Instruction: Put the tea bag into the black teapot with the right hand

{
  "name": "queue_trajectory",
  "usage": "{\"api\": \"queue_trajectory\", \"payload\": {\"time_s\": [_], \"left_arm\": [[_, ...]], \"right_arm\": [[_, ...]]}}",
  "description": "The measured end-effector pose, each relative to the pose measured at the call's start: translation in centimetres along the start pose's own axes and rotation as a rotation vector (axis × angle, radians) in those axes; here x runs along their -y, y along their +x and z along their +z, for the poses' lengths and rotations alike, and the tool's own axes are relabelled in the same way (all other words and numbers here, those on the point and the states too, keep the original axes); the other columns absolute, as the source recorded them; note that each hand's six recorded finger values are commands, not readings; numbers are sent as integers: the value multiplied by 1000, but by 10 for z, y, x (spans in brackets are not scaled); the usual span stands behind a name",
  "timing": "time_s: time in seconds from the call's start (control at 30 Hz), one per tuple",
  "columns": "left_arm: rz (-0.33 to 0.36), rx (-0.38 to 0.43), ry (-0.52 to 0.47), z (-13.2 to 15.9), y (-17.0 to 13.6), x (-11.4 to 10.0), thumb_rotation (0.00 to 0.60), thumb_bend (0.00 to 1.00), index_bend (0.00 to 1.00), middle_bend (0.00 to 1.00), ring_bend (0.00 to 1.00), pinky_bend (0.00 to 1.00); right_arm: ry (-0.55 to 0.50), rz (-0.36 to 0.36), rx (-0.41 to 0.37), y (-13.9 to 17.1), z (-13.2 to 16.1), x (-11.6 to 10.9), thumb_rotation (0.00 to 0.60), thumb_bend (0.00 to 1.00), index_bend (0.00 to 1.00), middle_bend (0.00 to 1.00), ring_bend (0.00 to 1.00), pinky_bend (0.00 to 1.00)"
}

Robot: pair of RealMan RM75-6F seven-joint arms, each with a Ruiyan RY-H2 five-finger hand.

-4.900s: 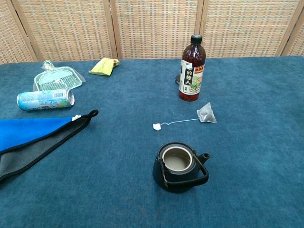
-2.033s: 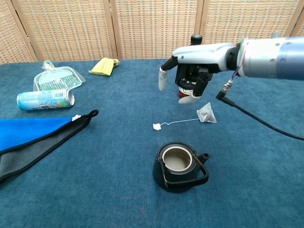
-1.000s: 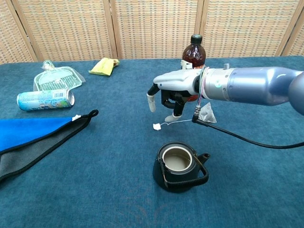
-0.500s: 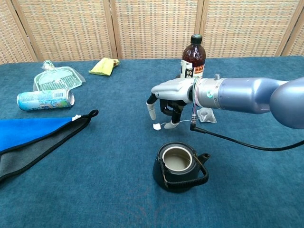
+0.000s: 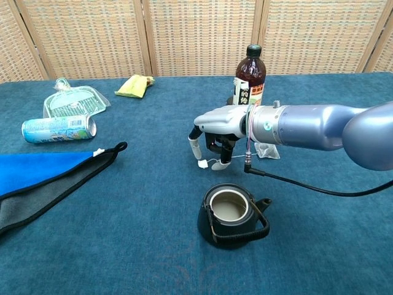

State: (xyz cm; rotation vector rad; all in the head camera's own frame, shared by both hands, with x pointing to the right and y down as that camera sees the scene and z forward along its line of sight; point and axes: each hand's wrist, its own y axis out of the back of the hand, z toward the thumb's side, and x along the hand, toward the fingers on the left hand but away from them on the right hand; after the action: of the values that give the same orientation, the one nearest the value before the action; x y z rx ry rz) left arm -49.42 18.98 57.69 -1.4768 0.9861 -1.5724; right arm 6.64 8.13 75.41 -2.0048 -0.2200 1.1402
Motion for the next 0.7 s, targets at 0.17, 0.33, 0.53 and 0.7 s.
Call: {"api": "queue_trajectory", "payload": {"time_s": [0.17,0.33,0.53,0.7], "left_arm": [[-1,-5,-2,-2,-1,1,600,385,37,0,0,0],[-1,-7,-3,-4,-1,1,600,385,37,0,0,0],[-1,-10,-3,-5,-2,2,600,384,37,0,0,0],[-2,-11,-4,-6,-2,2,600,384,37,0,0,0]], "right_arm": [[3,5,4,-3,1,2,600,437,465,914,941,940],[6,9,2,-4,2,3,600,438,470,914,941,940],[7,8,-2,-3,4,4,600,437,493,914,941,940],[8,9,-6,-3,6,6,600,437,495,914,941,940]]}}
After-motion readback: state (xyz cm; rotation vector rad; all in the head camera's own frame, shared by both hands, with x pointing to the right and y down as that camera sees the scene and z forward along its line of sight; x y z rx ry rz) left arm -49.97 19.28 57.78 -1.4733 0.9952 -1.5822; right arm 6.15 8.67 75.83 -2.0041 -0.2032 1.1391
